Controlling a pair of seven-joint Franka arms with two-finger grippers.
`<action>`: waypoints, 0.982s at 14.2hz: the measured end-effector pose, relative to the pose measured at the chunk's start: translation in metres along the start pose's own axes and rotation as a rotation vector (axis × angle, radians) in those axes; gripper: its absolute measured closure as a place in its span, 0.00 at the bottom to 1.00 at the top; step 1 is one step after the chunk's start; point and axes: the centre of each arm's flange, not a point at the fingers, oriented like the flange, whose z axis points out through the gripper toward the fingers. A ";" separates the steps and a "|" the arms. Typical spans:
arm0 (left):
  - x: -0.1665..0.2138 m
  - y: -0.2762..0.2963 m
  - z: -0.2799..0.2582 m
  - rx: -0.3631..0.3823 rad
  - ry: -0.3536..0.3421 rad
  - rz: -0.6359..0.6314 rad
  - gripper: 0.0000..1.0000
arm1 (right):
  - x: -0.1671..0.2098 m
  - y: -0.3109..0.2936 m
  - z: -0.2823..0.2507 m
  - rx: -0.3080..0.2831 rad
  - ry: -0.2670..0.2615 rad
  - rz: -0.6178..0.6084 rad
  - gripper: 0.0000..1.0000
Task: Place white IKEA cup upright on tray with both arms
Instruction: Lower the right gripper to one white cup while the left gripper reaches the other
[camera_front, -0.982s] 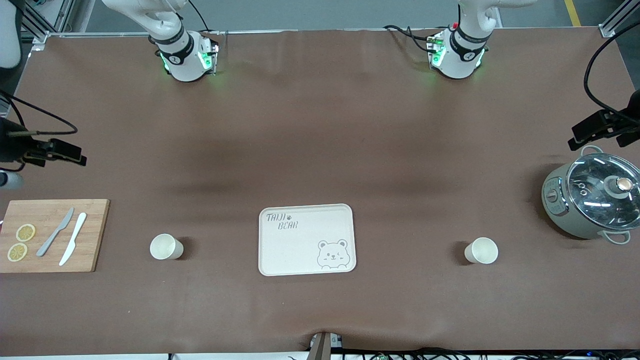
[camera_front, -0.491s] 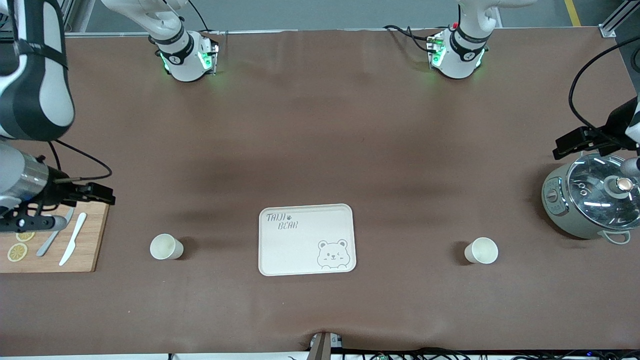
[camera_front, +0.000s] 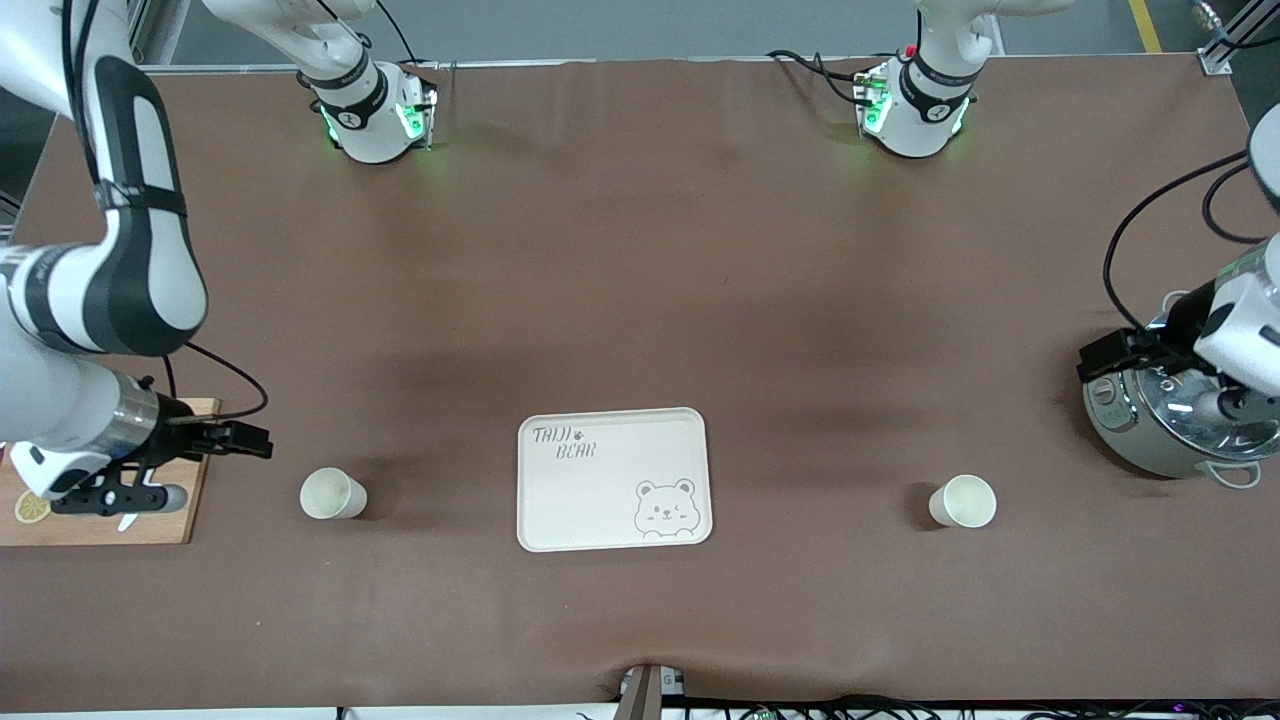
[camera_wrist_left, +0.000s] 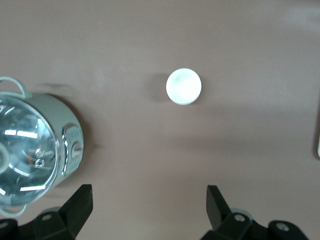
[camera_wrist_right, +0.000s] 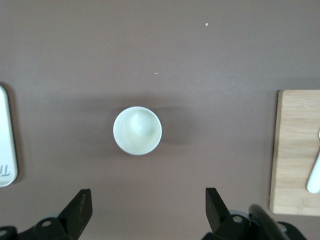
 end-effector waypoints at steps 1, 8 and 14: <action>0.007 0.000 0.012 0.003 0.008 0.000 0.00 | 0.003 0.001 0.013 -0.002 0.000 -0.011 0.00; 0.045 0.001 0.091 0.033 0.053 0.010 0.00 | 0.022 0.010 0.101 -0.019 0.023 -0.037 0.00; 0.063 0.006 0.153 0.035 0.074 0.018 0.00 | 0.027 0.012 0.138 -0.028 0.046 -0.037 0.00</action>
